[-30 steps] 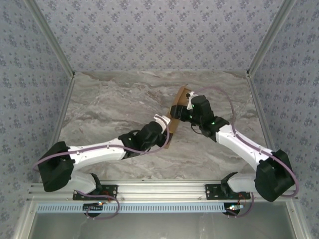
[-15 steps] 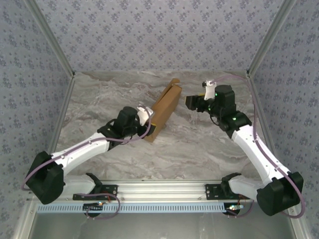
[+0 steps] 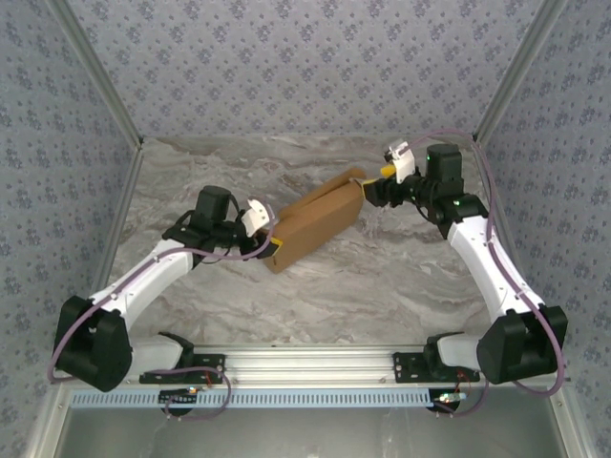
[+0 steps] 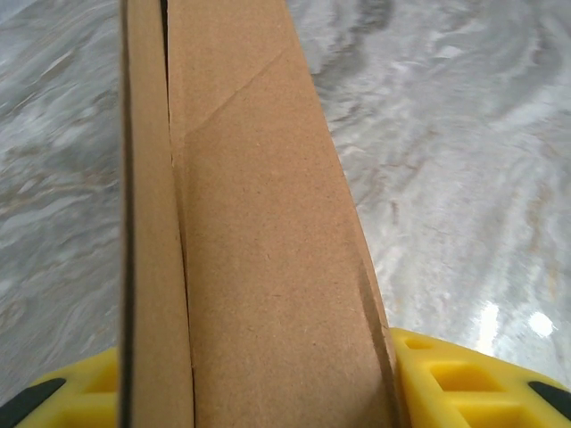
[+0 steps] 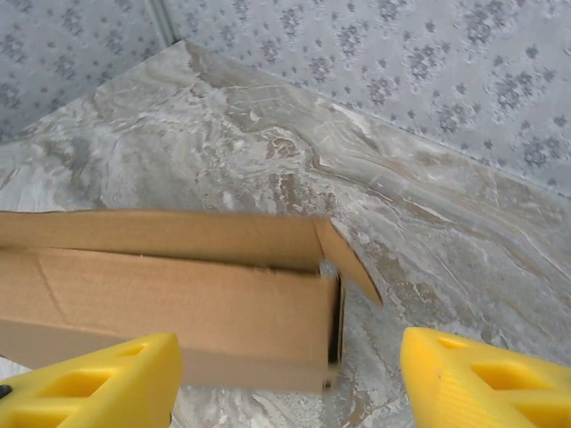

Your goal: Fold the paper box

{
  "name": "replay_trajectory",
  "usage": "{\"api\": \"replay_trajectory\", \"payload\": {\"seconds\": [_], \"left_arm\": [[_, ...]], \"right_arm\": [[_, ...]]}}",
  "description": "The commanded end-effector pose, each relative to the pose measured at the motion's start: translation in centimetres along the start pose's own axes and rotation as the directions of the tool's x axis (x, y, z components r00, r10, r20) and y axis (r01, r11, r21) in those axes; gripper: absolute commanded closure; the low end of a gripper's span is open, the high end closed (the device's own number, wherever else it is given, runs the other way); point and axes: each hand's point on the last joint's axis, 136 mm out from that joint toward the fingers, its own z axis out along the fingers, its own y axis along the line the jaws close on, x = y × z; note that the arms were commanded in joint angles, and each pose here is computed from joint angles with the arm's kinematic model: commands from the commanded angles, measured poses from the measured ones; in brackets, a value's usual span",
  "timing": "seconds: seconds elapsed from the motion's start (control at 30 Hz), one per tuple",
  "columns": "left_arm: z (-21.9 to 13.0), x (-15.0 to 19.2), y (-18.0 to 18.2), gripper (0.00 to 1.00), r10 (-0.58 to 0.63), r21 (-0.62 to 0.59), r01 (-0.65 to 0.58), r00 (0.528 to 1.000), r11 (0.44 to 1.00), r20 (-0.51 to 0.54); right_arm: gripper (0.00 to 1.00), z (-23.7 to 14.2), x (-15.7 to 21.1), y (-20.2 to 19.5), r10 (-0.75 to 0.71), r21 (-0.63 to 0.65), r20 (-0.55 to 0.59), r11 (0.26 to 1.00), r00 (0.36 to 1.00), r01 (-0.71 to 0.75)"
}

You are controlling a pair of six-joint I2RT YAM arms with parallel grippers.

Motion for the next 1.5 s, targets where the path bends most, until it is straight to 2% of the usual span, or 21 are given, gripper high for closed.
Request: {"api": "replay_trajectory", "payload": {"seconds": [0.0, 0.17, 0.4, 0.63, 0.77, 0.9, 1.07, 1.23, 1.47], "left_arm": [[-1.1, -2.8, -1.0, 0.69, 0.163, 0.103, -0.174, 0.981, 0.979, 0.105], [-1.1, -1.9, -0.5, 0.66, 0.195, 0.160, -0.205, 0.978, 0.966, 0.076], [-1.3, -1.8, 0.0, 0.64, 0.202, 0.234, -0.221, 0.974, 0.947, 0.103], [-0.8, -1.2, 0.5, 0.62, 0.219, 0.269, -0.234, 0.972, 0.934, 0.086], [-0.5, -0.9, 0.7, 0.61, 0.219, 0.276, -0.233, 0.972, 0.932, 0.081], [-0.3, -0.6, 0.8, 0.61, 0.217, 0.282, -0.230, 0.973, 0.932, 0.078], [-0.2, -0.5, 0.9, 0.61, 0.219, 0.281, -0.231, 0.973, 0.931, 0.075], [-0.1, -0.6, 1.2, 0.61, 0.213, 0.276, -0.224, 0.975, 0.935, 0.067], [0.2, -0.1, 1.9, 0.60, 0.201, 0.246, -0.203, 0.979, 0.948, 0.031]], "right_arm": [[0.32, -0.1, 0.2, 0.8, -0.130, -0.056, -0.028, 0.990, 0.991, 0.128], [0.34, -0.5, 0.5, 0.0, -0.184, -0.007, -0.083, 0.983, 0.979, 0.184], [0.36, -0.6, 2.5, 0.2, -0.245, -0.042, -0.197, 0.970, 0.949, 0.241], [0.43, 0.8, 4.3, -0.6, -0.264, -0.073, -0.284, 0.964, 0.922, 0.254], [0.50, 1.9, 5.5, -0.4, -0.265, -0.100, -0.329, 0.964, 0.906, 0.245], [0.64, 2.6, 6.4, -1.0, -0.260, -0.077, -0.379, 0.965, 0.888, 0.250], [0.76, 2.9, 6.4, -1.3, -0.251, -0.052, -0.400, 0.966, 0.882, 0.252], [0.81, 3.1, 6.3, -1.3, -0.228, -0.032, -0.417, 0.971, 0.880, 0.237], [0.84, 3.1, 6.5, -1.0, -0.113, 0.037, -0.478, 0.988, 0.871, 0.148]]}}
